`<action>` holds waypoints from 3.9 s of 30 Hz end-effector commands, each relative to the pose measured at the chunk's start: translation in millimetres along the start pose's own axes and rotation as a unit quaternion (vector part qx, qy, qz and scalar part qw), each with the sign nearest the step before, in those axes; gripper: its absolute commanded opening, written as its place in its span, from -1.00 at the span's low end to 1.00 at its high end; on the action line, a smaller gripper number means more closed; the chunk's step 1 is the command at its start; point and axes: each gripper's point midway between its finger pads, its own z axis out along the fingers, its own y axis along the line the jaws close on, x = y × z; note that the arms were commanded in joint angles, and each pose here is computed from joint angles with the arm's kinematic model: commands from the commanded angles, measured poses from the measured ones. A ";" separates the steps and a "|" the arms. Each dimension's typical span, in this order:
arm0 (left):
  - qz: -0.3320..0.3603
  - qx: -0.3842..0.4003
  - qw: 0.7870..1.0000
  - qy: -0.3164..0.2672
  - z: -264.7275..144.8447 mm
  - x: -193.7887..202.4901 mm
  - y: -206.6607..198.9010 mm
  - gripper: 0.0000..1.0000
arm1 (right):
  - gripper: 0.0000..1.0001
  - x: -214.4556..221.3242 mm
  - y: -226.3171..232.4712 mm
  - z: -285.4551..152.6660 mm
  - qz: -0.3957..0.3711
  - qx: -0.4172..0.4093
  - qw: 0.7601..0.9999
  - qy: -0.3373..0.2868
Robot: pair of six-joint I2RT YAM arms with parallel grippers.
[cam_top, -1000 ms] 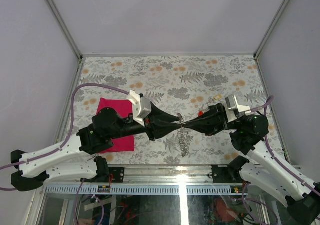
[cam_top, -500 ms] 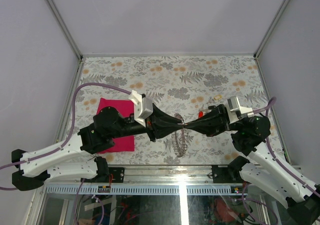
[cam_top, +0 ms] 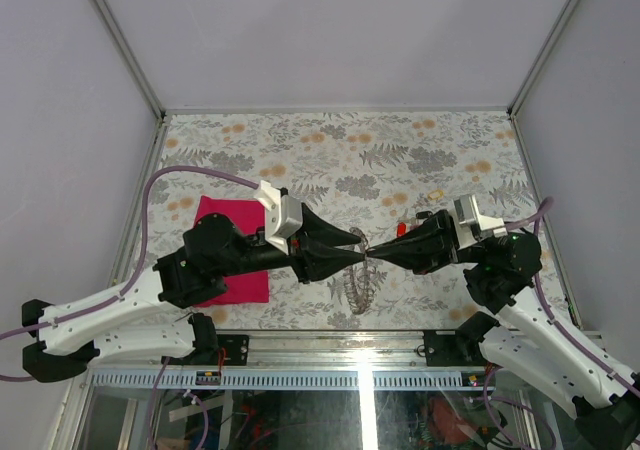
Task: Put the keys on the keyring
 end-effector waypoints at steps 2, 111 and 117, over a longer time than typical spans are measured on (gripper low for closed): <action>0.017 0.013 0.999 -0.045 -1.6 -29.2 -6.7 -0.29 | -1.00 -13.4 1.6 2.1 -0.028 0.001 0.999 -0.019; -0.002 -0.002 0.994 -0.112 17.9 -55.5 1.6 -0.24 | -1.00 -65.4 3.4 3.0 0.041 0.009 0.985 -0.168; -0.002 0.000 0.994 -0.112 20.9 -56.1 2.0 -0.38 | -1.00 -65.2 6.4 3.3 0.039 0.002 0.986 -0.164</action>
